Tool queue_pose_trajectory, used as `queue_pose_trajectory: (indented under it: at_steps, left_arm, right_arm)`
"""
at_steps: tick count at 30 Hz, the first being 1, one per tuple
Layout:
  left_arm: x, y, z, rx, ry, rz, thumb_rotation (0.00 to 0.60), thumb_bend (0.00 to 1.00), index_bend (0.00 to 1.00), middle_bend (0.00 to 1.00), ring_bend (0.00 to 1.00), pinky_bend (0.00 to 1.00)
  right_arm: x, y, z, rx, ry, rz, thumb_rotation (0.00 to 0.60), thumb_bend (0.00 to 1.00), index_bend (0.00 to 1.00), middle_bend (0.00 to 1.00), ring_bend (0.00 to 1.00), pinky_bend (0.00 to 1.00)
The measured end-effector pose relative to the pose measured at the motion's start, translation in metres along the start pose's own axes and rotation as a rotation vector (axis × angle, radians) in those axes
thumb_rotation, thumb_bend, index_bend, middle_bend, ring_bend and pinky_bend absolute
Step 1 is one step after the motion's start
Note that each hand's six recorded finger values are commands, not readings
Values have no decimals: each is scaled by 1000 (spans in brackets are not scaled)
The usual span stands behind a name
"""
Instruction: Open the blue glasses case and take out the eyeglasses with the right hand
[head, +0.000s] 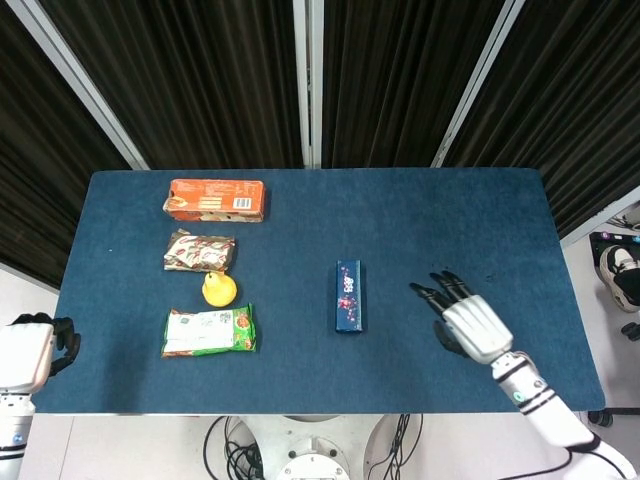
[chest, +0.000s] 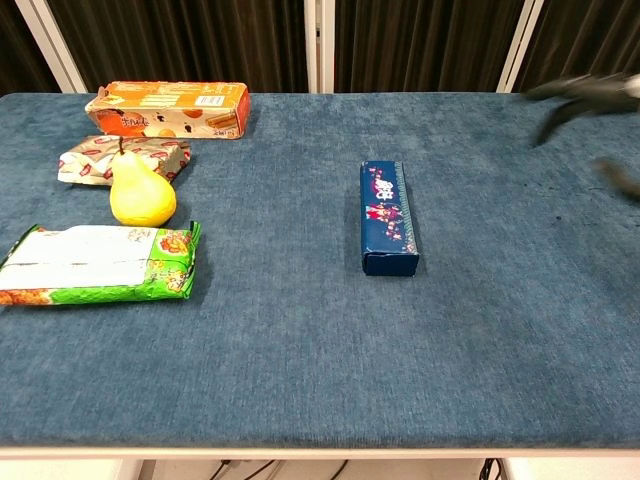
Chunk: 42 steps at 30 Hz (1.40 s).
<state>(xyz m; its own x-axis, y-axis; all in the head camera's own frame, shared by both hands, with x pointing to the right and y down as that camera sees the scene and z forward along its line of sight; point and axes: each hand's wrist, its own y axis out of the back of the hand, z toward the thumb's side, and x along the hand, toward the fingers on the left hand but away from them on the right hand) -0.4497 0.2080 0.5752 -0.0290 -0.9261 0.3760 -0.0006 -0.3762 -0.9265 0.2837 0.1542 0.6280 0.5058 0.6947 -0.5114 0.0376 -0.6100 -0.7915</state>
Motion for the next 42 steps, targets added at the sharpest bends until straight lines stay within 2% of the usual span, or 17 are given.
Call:
queue_pose_trajectory:
  at_steps: [4, 8, 18, 22, 26, 34, 38, 42]
  left_arm:
    - [0, 0, 0, -1, -1, -1, 600, 411, 712, 712, 526, 490]
    - [0, 0, 0, -1, -1, -1, 600, 411, 712, 712, 526, 490]
    - [0, 0, 0, -2, 0, 0, 600, 411, 712, 712, 526, 490]
    - [0, 0, 0, -5, 0, -1, 600, 411, 712, 712, 526, 489]
    - [0, 0, -1, -8, -2, -1, 600, 411, 712, 712, 525, 489]
    - [0, 0, 0, -8, -4, -2, 600, 410, 713, 712, 526, 487]
    - [0, 0, 0, -8, -4, -2, 600, 411, 712, 712, 525, 487]
    - [0, 0, 0, -6, -4, -3, 600, 411, 712, 712, 525, 487]
  right_arm:
    - [-45, -12, 41, -23, 97, 46, 600, 658, 0, 228, 0, 0]
    - [-72, -21, 71, -35, 152, 71, 600, 674, 0, 229, 0, 0]
    - [-107, -62, 101, 84, 192, 154, 600, 686, 0, 237, 0, 0]
    - [-113, -74, 99, 146, 178, 179, 600, 686, 0, 253, 0, 0]
    - [-106, -74, 88, 173, 151, 177, 600, 686, 0, 278, 0, 0]
    - [-63, -73, 36, 221, 55, 190, 600, 686, 0, 310, 0, 0]
    - [-52, -67, 24, 180, 30, 161, 600, 695, 0, 304, 0, 0]
    - [-47, -52, 12, 89, 1, 92, 600, 725, 0, 301, 0, 0]
